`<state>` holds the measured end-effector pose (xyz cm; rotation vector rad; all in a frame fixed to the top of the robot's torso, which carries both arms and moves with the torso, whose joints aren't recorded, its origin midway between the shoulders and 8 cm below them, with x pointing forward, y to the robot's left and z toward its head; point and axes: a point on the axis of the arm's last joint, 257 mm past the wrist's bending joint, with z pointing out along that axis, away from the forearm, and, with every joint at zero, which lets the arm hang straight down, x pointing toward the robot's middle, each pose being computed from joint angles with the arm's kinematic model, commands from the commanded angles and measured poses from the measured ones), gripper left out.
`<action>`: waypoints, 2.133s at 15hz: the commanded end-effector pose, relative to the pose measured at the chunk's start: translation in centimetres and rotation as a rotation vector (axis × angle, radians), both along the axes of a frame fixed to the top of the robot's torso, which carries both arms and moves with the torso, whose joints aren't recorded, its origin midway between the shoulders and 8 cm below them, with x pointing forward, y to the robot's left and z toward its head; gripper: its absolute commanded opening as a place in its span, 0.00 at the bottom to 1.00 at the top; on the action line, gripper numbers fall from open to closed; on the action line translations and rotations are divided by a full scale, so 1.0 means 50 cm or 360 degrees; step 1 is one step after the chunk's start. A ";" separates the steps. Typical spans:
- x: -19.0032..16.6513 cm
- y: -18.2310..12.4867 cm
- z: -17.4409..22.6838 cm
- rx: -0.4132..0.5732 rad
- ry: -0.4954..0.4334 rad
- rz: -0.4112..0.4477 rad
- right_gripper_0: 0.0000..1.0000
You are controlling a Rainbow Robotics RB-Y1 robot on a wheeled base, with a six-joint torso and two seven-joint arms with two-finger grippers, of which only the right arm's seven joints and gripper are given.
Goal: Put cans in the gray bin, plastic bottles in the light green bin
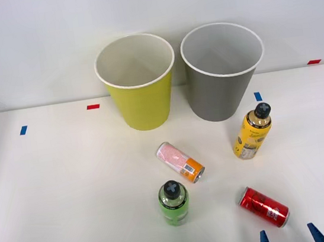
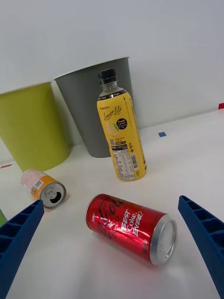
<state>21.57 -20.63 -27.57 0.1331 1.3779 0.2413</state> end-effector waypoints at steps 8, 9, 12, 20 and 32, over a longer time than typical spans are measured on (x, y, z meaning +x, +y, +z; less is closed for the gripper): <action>0.000 0.000 0.000 0.0000 0.0000 0.0000 1.00; 0.000 0.000 0.000 0.0000 0.0000 0.0000 1.00; 0.000 0.000 0.000 0.0000 0.0000 0.0000 1.00; 0.000 0.000 0.000 0.0000 0.0000 0.0000 1.00; 0.000 0.000 0.000 0.0000 0.0000 0.0000 1.00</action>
